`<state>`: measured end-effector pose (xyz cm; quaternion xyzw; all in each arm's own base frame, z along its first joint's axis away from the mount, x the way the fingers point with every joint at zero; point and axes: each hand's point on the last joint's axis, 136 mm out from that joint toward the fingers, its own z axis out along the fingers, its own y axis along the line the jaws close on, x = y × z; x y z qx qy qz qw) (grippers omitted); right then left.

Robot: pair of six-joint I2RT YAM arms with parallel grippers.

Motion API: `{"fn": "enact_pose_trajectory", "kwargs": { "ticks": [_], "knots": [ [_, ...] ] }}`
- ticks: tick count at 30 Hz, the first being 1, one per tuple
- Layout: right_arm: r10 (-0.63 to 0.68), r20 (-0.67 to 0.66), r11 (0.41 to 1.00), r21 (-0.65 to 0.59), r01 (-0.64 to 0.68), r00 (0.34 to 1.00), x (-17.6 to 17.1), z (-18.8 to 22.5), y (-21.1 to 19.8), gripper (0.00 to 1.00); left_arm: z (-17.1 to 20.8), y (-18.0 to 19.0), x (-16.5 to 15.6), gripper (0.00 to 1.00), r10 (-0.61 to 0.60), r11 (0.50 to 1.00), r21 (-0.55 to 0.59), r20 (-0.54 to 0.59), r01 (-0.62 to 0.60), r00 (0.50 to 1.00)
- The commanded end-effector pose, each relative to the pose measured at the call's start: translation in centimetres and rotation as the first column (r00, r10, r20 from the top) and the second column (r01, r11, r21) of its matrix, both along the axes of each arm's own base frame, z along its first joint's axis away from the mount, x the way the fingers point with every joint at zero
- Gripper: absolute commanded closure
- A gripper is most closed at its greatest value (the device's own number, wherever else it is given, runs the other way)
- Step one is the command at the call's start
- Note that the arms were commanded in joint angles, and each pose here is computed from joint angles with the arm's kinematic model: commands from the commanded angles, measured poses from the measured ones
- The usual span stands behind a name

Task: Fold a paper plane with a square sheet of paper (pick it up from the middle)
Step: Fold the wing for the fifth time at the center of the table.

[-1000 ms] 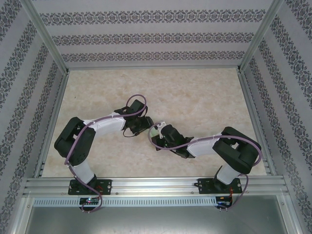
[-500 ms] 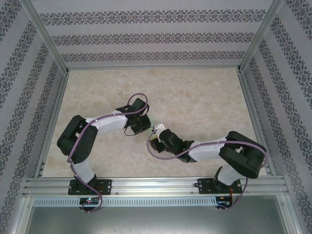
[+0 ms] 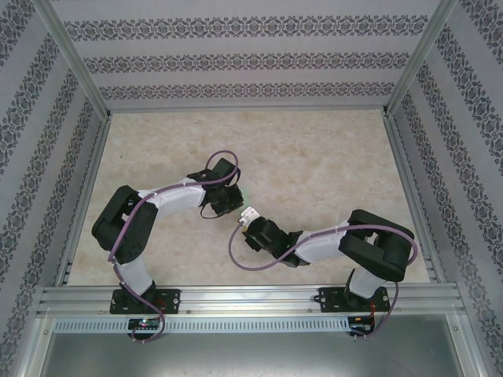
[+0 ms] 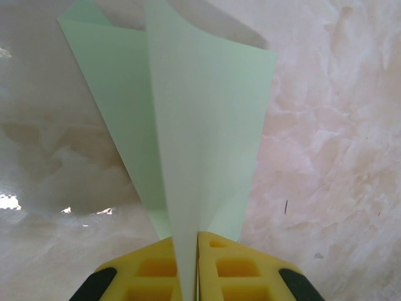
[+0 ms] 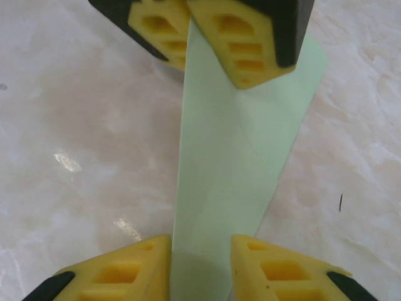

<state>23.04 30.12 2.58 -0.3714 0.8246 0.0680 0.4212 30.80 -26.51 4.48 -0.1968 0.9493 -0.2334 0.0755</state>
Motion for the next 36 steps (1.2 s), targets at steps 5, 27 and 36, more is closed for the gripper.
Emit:
{"fn": "enact_pose_trajectory", "kwargs": {
  "ticks": [5,27,36],
  "knots": [
    [-0.018,0.063,1.0,-0.021,0.019,0.998,0.6,0.6,0.2,0.75,0.6,0.2,0.5,0.9,0.012,1.0,-0.003,-0.004,-0.012,1.0],
    [-0.044,0.121,0.999,0.014,0.043,0.992,1.3,2.6,0.5,0.71,0.3,0.3,0.4,0.9,0.014,1.0,0.009,-0.015,-0.014,1.0],
    [-0.024,0.115,1.0,0.009,0.023,0.993,0.9,2.1,1.0,0.77,0.3,0.3,0.4,0.9,0.014,1.0,0.009,-0.015,-0.014,1.0]
  ]
}}
